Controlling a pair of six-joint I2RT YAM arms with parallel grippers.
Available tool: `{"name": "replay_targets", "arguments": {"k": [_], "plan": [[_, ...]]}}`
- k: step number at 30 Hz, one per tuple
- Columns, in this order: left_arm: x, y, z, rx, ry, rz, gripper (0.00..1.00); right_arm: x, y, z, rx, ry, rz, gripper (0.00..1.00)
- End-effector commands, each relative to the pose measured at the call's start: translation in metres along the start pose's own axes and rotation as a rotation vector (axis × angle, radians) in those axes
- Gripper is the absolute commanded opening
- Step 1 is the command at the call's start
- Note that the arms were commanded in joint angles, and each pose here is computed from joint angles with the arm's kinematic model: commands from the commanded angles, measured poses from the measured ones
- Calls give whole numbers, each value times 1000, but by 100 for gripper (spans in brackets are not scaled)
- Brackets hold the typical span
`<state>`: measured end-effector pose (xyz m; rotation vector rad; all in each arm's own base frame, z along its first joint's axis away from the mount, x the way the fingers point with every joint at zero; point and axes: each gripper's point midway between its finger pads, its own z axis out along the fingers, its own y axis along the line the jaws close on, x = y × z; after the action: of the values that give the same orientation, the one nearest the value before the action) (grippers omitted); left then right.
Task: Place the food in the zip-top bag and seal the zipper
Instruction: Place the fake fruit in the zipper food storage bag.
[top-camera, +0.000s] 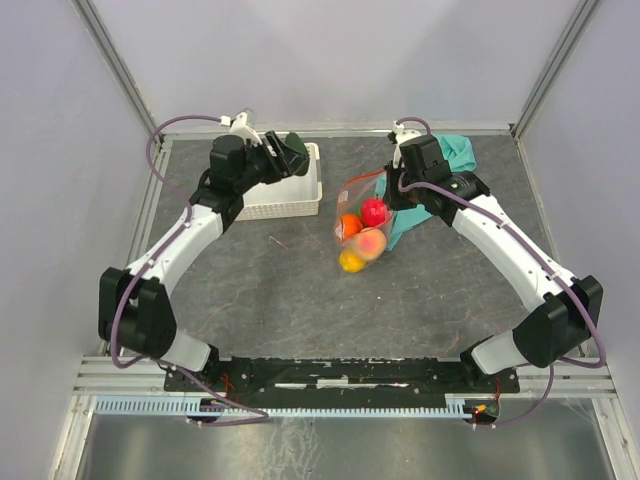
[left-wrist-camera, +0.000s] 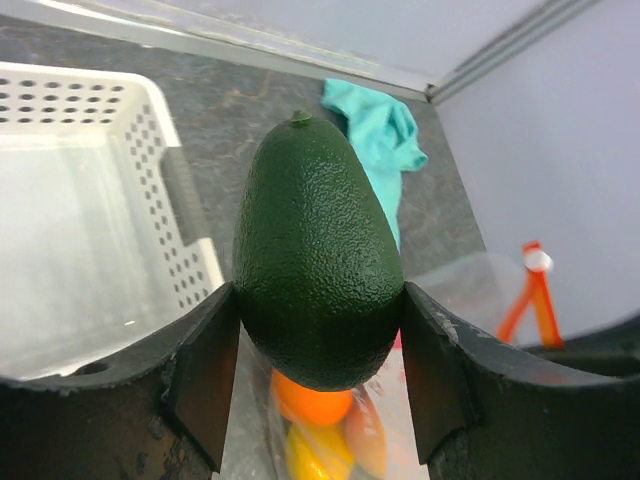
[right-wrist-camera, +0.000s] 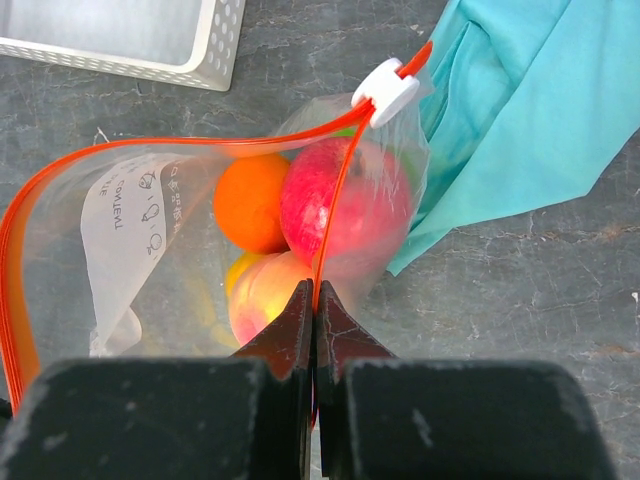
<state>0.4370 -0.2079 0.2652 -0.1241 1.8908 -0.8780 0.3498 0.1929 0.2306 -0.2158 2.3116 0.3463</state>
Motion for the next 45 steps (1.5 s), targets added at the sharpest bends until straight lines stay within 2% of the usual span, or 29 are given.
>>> {"name": "replay_targets", "arguments": {"k": [1, 12, 14, 22, 32, 37, 40, 45], "plan": [[2, -51, -30, 124, -13, 155, 39, -22, 9, -7, -42, -82, 20, 2], [41, -150, -75, 284, -60, 381, 40, -22, 10, -6, -49, -84, 25, 2], [47, -156, -76, 296, -61, 400, 40, -22, 10, -6, -49, -84, 27, 2], [77, -166, -63, 263, -39, 461, 41, -20, 13, -6, -59, -80, 45, 2], [122, -129, -51, 70, 91, 530, 48, -17, 10, -12, -50, -82, 50, 2], [124, -125, -54, 34, 119, 544, 60, -15, 11, -12, -58, -77, 57, 2], [121, -129, -59, 42, 120, 533, 69, -15, 11, -12, -59, -78, 57, 2], [117, -139, -66, 73, 128, 515, 80, -14, 12, -11, -64, -79, 62, 2]]}}
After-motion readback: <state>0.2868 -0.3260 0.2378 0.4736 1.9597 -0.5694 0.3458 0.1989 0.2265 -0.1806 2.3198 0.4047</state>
